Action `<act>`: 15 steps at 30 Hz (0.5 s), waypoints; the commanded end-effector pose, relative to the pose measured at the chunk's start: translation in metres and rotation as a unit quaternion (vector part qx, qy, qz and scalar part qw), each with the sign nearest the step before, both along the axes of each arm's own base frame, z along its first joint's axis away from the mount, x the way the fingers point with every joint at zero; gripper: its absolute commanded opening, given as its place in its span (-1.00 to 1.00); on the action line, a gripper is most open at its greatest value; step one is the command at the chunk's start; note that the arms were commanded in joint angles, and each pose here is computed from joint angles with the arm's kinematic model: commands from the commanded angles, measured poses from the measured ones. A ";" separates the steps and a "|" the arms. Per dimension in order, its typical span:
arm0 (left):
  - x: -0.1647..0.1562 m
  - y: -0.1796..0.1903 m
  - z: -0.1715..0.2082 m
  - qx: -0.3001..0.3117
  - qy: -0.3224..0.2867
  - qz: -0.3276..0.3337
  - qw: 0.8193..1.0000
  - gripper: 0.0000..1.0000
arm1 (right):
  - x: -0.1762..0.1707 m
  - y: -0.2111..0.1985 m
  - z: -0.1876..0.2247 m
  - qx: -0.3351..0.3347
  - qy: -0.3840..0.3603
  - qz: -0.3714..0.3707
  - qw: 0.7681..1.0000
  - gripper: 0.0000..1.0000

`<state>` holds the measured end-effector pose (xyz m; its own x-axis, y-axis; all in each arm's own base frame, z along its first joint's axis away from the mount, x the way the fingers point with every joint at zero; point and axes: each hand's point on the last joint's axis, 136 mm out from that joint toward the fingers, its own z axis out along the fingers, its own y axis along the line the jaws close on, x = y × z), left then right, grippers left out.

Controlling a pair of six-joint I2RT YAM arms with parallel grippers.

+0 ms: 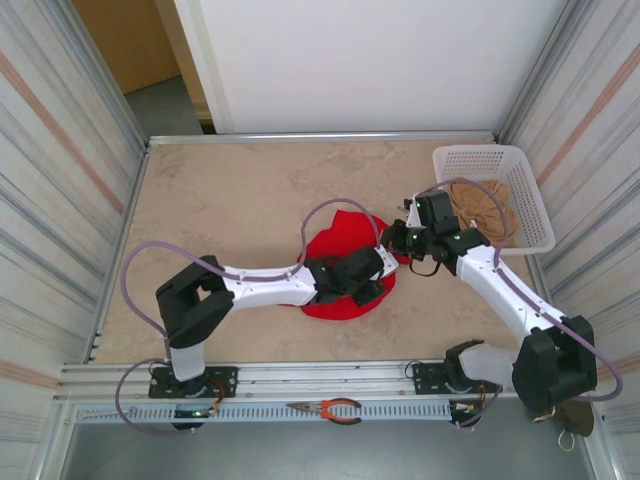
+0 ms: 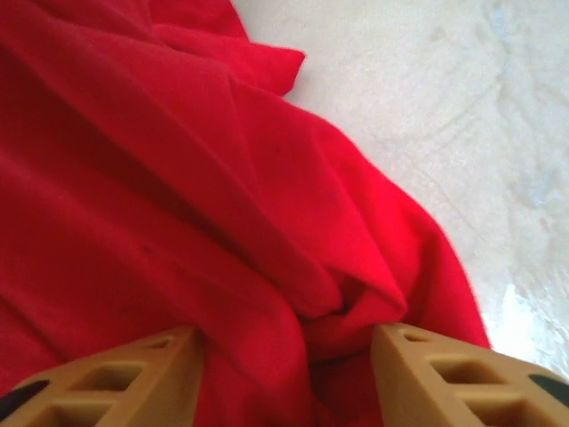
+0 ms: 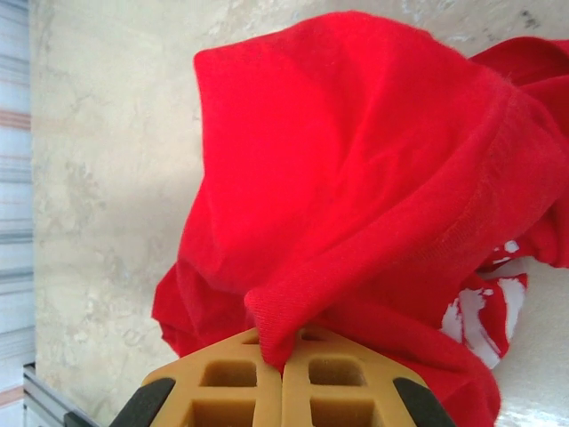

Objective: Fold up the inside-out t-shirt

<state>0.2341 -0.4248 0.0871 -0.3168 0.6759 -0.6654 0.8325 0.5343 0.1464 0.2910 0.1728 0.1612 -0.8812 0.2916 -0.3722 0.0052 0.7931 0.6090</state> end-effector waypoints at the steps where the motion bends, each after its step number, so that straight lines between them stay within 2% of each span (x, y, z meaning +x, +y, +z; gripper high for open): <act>1: 0.025 0.002 0.010 -0.012 -0.021 0.032 0.999 -0.40 | -0.003 0.015 0.012 0.018 -0.001 0.023 1.000 -1.00; 4: 0.032 0.007 0.018 -0.041 -0.004 0.046 0.998 -1.00 | 0.000 0.014 0.012 0.014 -0.002 0.018 1.000 -1.00; 6: 0.030 0.007 0.034 -0.072 -0.002 0.041 0.997 -1.00 | 0.006 0.010 0.011 0.010 -0.003 0.010 1.000 -1.00; 7: 0.029 0.007 0.041 -0.086 -0.001 0.040 0.996 -1.00 | 0.010 0.006 0.011 0.009 -0.003 0.003 1.000 -0.78; 8: 0.029 0.010 0.049 -0.100 0.003 0.042 0.994 -1.00 | 0.014 0.002 0.011 0.009 -0.003 -0.006 1.000 -0.33; 9: 0.028 0.012 0.056 -0.113 0.008 0.043 0.993 -1.00 | 0.018 -0.003 0.011 0.009 -0.002 -0.013 1.000 0.02; 10: 0.028 0.015 0.063 -0.125 0.012 0.044 0.991 -1.00 | 0.020 -0.008 0.012 0.008 -0.002 -0.020 1.000 0.19; 12: 0.027 0.022 0.072 -0.147 0.026 0.047 0.988 -1.00 | 0.022 -0.017 0.014 0.008 -0.006 -0.031 0.999 0.35; 15: 0.027 0.034 0.082 -0.171 0.043 0.053 0.983 -1.00 | 0.015 -0.025 0.018 0.011 -0.011 -0.038 0.999 0.40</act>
<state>0.2631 -0.3927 0.1412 -0.4152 0.4787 -0.7736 0.7761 0.6300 -0.0267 0.3150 0.1522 0.1709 -0.8494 0.3639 -0.3822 0.0566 0.7829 0.6195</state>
